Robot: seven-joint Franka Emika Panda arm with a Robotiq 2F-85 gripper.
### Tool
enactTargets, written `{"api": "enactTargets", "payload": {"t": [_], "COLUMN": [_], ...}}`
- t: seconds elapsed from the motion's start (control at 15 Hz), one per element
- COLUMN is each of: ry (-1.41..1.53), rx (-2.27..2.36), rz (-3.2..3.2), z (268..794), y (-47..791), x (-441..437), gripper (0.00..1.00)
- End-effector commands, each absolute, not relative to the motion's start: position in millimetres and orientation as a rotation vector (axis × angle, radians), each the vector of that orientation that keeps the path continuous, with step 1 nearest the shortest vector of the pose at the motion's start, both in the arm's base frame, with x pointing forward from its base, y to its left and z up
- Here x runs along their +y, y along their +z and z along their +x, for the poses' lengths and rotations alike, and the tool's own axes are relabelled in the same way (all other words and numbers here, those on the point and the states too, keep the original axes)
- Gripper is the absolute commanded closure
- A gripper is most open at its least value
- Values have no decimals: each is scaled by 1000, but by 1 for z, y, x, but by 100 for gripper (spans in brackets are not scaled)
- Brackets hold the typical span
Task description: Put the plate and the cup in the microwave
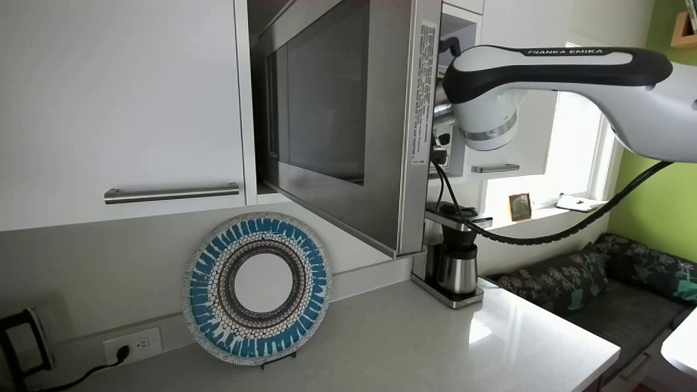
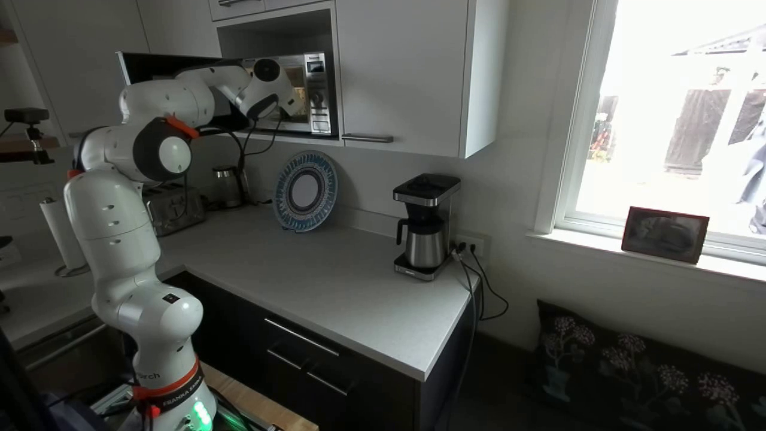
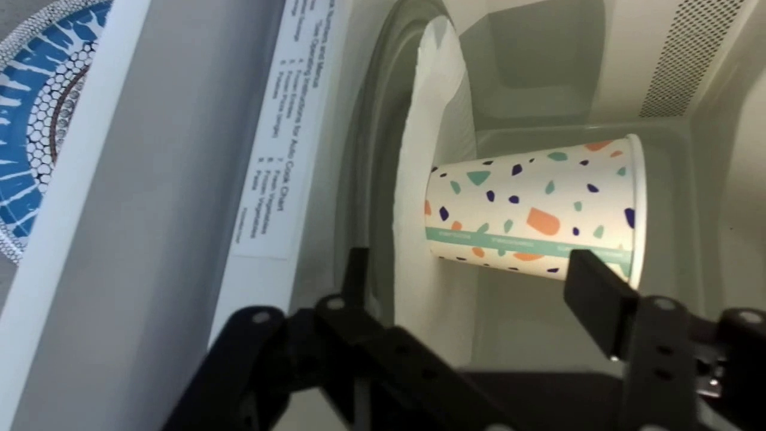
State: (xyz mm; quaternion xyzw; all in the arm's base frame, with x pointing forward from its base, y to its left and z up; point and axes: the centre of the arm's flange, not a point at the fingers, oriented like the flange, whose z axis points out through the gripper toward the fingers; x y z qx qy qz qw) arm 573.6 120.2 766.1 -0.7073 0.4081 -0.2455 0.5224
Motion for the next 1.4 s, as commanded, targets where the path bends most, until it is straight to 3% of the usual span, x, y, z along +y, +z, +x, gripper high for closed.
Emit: {"api": "enactTargets", "payload": {"t": [0.0, 0.73, 1.33], "ry": [-564, -545, -536], "rx": [1015, 950, 483], "rz": [-1747, -1948, -2303], "z": [566, 546, 481], "y": [775, 800, 847], "x": [115, 106, 81], "gripper": [0, 0, 0]}}
